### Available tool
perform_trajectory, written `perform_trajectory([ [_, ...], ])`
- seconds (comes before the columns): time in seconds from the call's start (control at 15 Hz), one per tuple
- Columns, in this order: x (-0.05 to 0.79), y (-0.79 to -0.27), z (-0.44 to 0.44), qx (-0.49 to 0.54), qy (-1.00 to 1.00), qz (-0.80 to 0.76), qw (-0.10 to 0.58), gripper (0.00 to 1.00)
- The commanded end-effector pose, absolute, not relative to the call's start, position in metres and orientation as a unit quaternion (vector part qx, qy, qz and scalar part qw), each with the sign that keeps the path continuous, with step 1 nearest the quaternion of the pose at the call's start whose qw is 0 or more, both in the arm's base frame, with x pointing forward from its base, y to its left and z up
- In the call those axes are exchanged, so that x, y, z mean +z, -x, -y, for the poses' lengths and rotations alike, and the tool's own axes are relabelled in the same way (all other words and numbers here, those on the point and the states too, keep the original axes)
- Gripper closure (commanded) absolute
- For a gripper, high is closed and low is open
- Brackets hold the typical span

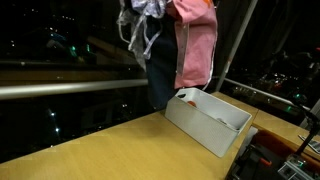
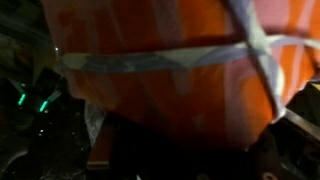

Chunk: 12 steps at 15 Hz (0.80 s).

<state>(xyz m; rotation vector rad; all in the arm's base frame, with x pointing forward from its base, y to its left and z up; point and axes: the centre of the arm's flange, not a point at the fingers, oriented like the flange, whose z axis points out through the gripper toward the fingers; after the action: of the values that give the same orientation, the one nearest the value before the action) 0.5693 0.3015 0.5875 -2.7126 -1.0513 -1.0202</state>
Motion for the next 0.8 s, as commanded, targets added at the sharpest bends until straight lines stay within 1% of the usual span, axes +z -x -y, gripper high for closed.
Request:
perform_trajectory([
  [0.0, 0.536, -0.571, -0.337, -0.293, 0.883, 0.361, 0.058, 0.99],
  [0.47, 0.384, -0.570, -0.273, -0.209, 0.912, 0.332, 0.119, 0.99],
  [0.73, 0.324, -0.557, -0.261, -0.175, 0.920, 0.319, 0.144, 0.99],
])
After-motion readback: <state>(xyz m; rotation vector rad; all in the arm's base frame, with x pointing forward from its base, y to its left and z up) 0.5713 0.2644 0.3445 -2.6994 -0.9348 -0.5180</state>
